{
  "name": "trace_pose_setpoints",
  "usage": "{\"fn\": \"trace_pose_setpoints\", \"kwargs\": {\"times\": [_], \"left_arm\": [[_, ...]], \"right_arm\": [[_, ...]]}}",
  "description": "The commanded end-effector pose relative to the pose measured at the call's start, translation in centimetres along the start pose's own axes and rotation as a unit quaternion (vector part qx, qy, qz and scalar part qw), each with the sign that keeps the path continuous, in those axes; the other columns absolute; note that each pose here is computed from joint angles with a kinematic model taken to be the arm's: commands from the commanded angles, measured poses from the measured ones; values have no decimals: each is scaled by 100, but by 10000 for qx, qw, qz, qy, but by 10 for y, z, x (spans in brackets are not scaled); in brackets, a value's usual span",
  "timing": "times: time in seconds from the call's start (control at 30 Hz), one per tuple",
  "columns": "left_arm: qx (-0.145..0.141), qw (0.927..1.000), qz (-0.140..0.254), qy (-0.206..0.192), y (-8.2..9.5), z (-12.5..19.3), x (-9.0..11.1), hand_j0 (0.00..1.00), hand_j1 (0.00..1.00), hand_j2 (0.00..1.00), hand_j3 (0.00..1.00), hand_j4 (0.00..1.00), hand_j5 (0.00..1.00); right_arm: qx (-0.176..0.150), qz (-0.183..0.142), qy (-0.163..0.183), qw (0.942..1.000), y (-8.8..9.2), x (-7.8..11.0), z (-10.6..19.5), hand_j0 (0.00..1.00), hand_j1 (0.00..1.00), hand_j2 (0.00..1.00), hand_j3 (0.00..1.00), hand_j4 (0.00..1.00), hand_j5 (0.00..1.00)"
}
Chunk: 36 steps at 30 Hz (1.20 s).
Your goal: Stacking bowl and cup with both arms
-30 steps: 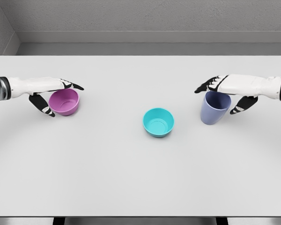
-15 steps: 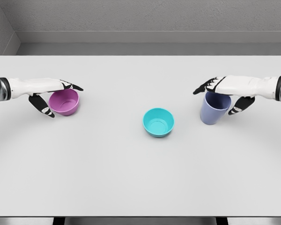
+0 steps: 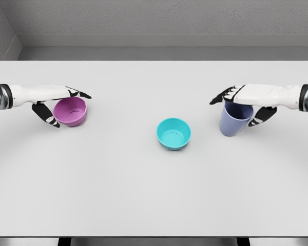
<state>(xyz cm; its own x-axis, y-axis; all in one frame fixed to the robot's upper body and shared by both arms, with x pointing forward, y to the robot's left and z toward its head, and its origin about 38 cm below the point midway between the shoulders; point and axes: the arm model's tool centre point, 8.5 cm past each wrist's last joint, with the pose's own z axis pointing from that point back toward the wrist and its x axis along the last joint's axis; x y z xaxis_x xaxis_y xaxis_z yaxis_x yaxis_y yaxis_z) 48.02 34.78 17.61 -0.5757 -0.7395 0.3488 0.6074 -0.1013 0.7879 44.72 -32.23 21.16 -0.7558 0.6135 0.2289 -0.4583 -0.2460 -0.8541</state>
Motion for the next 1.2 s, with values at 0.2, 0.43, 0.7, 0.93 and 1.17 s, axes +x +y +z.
{"fn": "trace_pose_setpoints", "kwargs": {"times": [0.2, 0.43, 0.7, 0.93, 1.17], "left_arm": [[10, 10000, 31, 0, 0, -3, 0, 100, 100, 100, 100, 100, 100], [-2, 10000, 14, -27, 0, -6, 2, 100, 100, 100, 100, 100, 100], [-118, 9999, 4, -61, -2, -9, 4, 97, 97, 97, 97, 97, 97], [-269, 9996, 7, -49, -5, -9, 3, 66, 66, 66, 66, 66, 66], [-292, 9996, 8, -51, -6, -8, 3, 66, 66, 66, 66, 66, 66]], "right_arm": [[-9, 7, -27, 10000, -1, 1, -3, 100, 100, 100, 100, 100, 100], [-9, 7, -27, 10000, -1, 1, -3, 100, 100, 100, 100, 100, 100], [47, 84, 0, 10000, 0, 1, -4, 90, 90, 90, 90, 90, 90], [66, 100, -1, 9999, 1, 1, -5, 82, 82, 82, 82, 82, 82], [154, 120, 11, 9998, 4, 1, -5, 77, 77, 77, 77, 77, 77]]}}
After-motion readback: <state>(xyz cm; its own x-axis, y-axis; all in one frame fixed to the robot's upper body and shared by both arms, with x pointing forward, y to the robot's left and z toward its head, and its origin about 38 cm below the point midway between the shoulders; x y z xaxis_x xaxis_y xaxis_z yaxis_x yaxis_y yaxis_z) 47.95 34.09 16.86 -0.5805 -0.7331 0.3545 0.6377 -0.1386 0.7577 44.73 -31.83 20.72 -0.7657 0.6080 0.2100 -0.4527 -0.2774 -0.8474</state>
